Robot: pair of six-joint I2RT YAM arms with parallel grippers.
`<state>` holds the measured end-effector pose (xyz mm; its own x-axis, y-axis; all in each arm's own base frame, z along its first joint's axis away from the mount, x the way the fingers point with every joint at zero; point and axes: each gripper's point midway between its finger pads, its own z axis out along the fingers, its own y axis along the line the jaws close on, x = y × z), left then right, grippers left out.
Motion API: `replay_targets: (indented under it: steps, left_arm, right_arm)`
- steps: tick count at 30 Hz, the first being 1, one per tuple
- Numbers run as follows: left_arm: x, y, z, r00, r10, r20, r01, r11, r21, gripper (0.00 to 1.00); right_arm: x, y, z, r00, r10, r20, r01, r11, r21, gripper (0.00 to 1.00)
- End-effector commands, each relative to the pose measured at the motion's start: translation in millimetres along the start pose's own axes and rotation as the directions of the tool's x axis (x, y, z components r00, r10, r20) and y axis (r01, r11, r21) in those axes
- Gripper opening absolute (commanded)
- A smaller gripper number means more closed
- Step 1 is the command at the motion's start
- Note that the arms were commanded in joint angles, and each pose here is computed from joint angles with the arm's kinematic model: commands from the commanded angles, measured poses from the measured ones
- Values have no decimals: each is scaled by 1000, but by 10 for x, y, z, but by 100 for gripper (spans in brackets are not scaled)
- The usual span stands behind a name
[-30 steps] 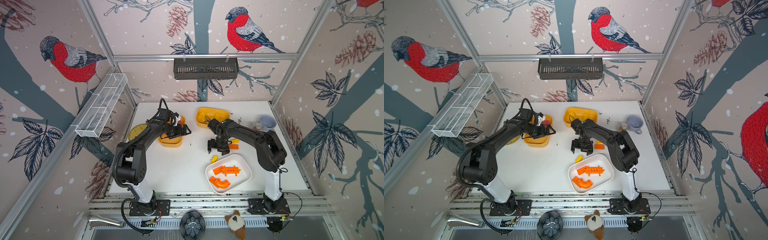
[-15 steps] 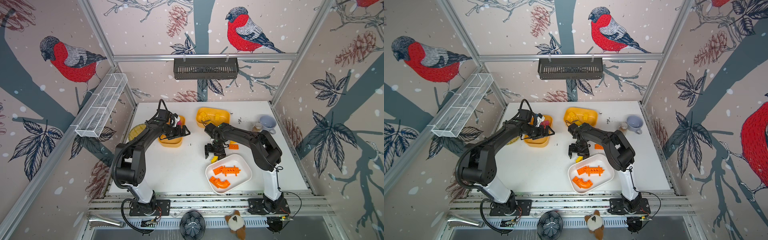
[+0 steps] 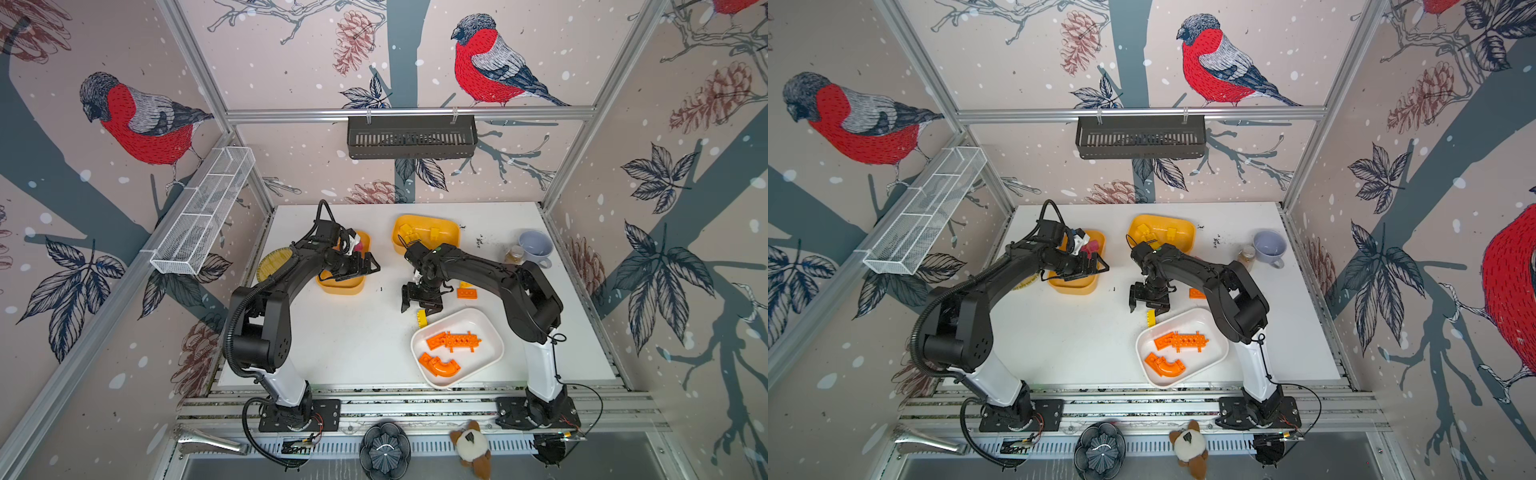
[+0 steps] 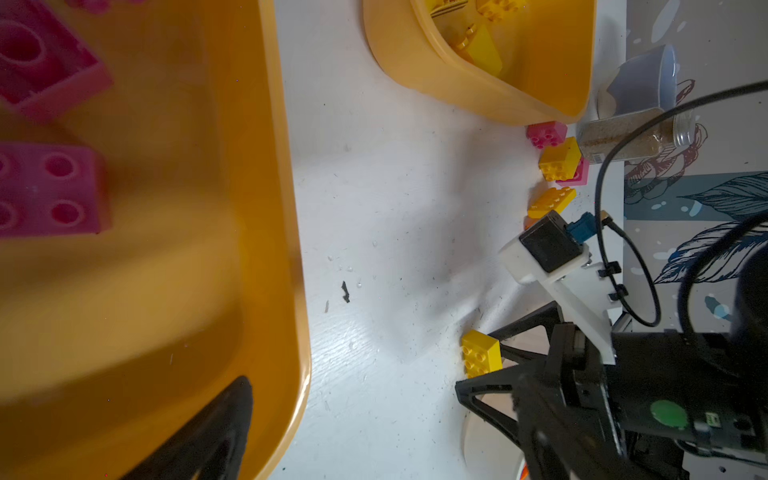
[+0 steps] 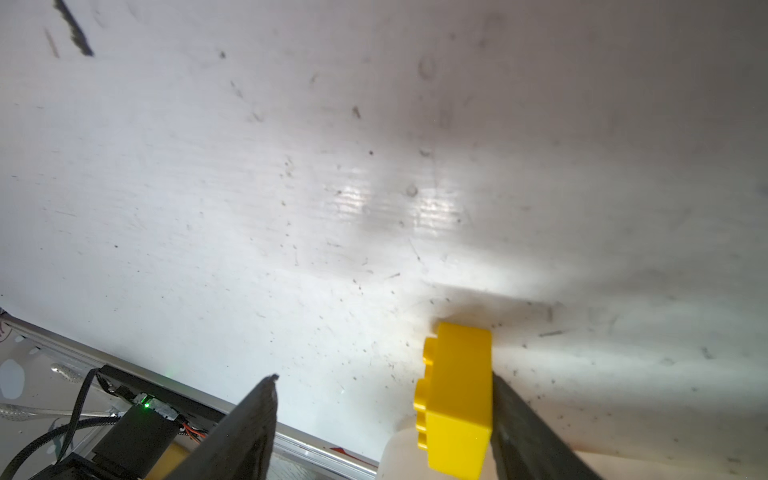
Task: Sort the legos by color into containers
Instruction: 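Grasp the yellow brick near the white tray with the right gripper, then carry the yellow brick with the right gripper and release it into the larger tub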
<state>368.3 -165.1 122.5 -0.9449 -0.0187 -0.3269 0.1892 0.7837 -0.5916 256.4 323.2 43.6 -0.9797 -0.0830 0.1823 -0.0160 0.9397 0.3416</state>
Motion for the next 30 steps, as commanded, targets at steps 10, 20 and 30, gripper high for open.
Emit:
replay_targets:
  steps: [10, 20, 30]
  left_arm:
    - [39, 16, -30, 1000, 25, -5, -25, 1000, -5, 97]
    - [46, 28, -66, 1000, 29, -4, -29, 1000, -10, 97]
    - [-45, -112, -148, 999, 32, 25, -33, 999, 36, 97]
  right_arm:
    - [135, -323, 108, 1000, 5, -12, -2, 981, 193, 62]
    - [79, -414, 134, 1000, -3, 3, 2, 963, 269, 40]
    - [-163, -324, -243, 995, -23, 102, -9, 954, 299, 22]
